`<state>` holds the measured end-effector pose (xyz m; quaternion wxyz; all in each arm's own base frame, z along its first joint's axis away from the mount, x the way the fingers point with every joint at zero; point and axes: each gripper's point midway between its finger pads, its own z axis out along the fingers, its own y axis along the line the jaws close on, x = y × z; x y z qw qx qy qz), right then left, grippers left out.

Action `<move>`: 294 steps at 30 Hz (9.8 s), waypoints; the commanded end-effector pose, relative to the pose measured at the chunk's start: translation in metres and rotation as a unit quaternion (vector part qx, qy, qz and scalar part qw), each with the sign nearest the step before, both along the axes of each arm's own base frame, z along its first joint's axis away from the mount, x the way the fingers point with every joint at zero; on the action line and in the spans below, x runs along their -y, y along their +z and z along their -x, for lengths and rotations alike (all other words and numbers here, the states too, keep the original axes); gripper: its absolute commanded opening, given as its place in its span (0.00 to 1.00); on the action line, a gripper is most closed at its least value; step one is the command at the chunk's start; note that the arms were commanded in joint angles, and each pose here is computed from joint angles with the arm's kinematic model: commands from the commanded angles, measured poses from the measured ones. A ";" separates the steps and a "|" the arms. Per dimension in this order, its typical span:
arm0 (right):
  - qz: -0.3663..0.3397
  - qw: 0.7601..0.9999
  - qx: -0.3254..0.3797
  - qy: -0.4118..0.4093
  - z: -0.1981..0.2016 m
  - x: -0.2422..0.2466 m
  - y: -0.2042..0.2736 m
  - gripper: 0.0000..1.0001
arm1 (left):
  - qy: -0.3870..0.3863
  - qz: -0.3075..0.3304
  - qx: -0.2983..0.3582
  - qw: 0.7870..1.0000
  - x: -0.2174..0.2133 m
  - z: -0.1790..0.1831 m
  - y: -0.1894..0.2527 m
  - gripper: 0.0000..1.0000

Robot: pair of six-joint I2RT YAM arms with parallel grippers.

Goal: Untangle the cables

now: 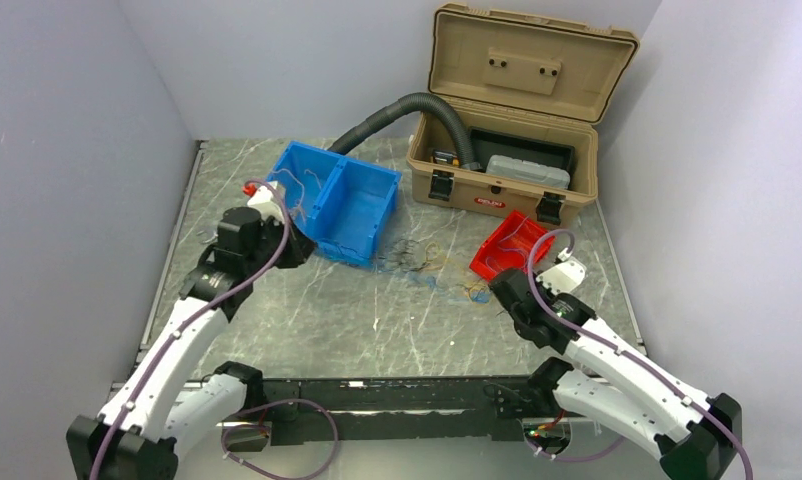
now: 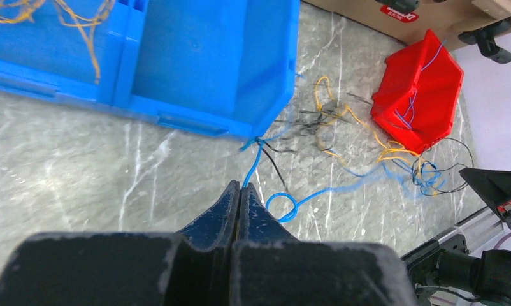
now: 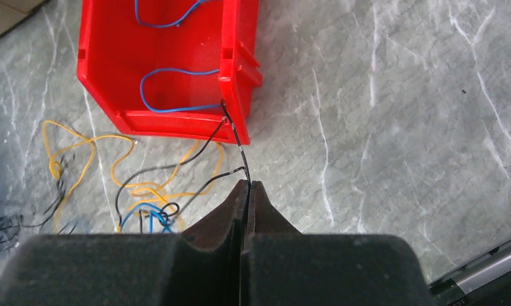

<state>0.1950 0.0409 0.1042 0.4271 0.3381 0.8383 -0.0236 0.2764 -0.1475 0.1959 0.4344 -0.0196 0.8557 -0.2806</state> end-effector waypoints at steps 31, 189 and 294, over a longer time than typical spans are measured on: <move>-0.094 0.841 0.100 0.524 -0.101 -0.252 0.024 0.97 | -0.105 -0.078 0.243 0.961 -0.024 0.072 0.227 0.00; 0.085 0.661 0.416 0.619 -0.027 -0.182 0.219 0.81 | -0.470 -0.069 0.148 0.867 0.221 0.093 0.213 0.00; 0.038 0.983 0.172 0.042 -0.160 0.029 0.066 0.00 | -0.307 0.106 -0.003 0.946 0.340 -0.030 -0.045 0.00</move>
